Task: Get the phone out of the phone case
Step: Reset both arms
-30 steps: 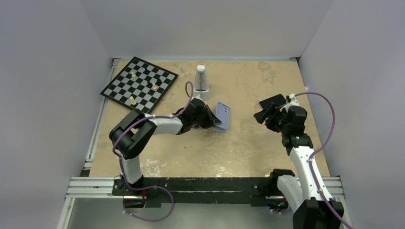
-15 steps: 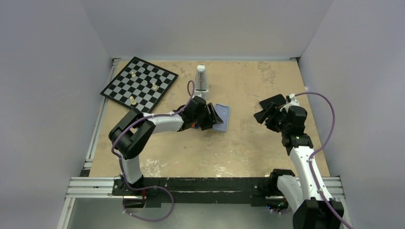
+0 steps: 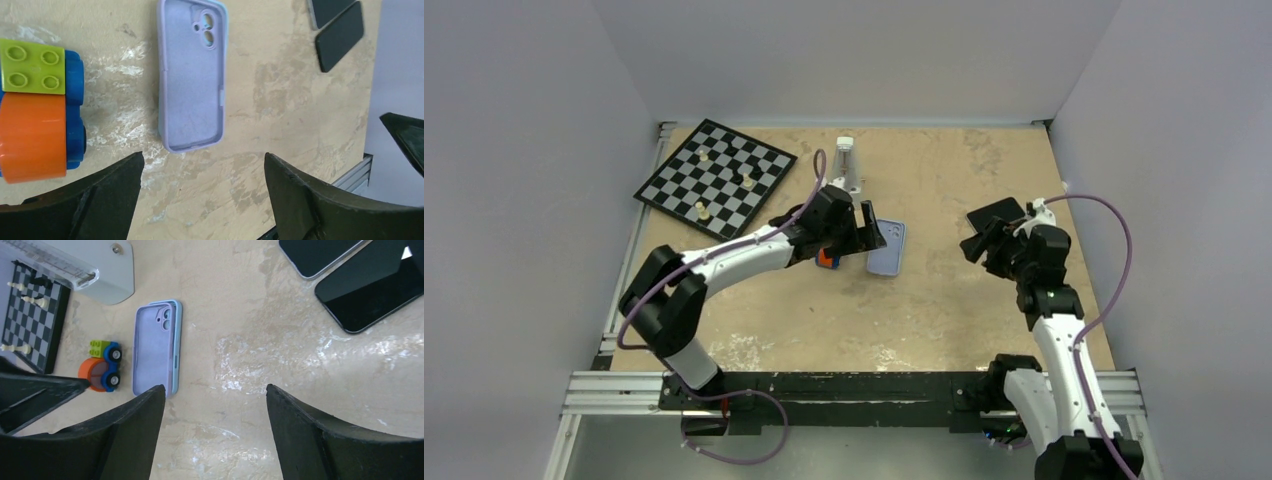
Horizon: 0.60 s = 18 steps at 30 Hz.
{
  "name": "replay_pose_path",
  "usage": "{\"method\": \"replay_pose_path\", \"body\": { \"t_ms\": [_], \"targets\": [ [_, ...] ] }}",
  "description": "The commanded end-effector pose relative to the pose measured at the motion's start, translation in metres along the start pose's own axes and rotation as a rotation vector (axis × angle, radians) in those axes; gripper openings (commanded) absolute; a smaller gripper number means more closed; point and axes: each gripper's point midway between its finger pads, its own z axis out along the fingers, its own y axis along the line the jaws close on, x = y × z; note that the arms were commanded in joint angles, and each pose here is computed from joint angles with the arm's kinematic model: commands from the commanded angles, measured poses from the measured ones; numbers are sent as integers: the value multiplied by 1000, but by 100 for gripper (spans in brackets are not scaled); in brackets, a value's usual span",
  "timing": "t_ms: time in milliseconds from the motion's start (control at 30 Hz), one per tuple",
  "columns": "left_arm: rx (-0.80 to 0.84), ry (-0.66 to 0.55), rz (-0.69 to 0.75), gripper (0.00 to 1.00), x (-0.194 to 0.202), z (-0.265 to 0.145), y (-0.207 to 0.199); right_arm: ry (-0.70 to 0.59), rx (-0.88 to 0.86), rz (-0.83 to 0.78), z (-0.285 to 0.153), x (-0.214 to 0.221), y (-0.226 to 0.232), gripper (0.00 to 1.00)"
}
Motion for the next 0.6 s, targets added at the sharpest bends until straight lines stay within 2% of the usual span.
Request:
{"method": "replay_pose_path", "body": {
  "t_ms": [0,167,333,433,567],
  "targets": [
    [122,-196,235,93,-44,-69,-54,-138,41,-110,-27,-39,7,79],
    [199,-479,376,92,-88,-161,-78,-317,-86,-185,-75,-72,47,81],
    [200,-851,442,93,-133,-272,-75,-607,-136,-281,-163,-120,85,85],
    [189,-981,462,94,-145,-318,-70,-634,-112,-278,-184,-134,93,86],
    [181,-1042,459,94,-147,-346,-62,-637,-149,-289,-194,-137,104,88]
  ]
}}
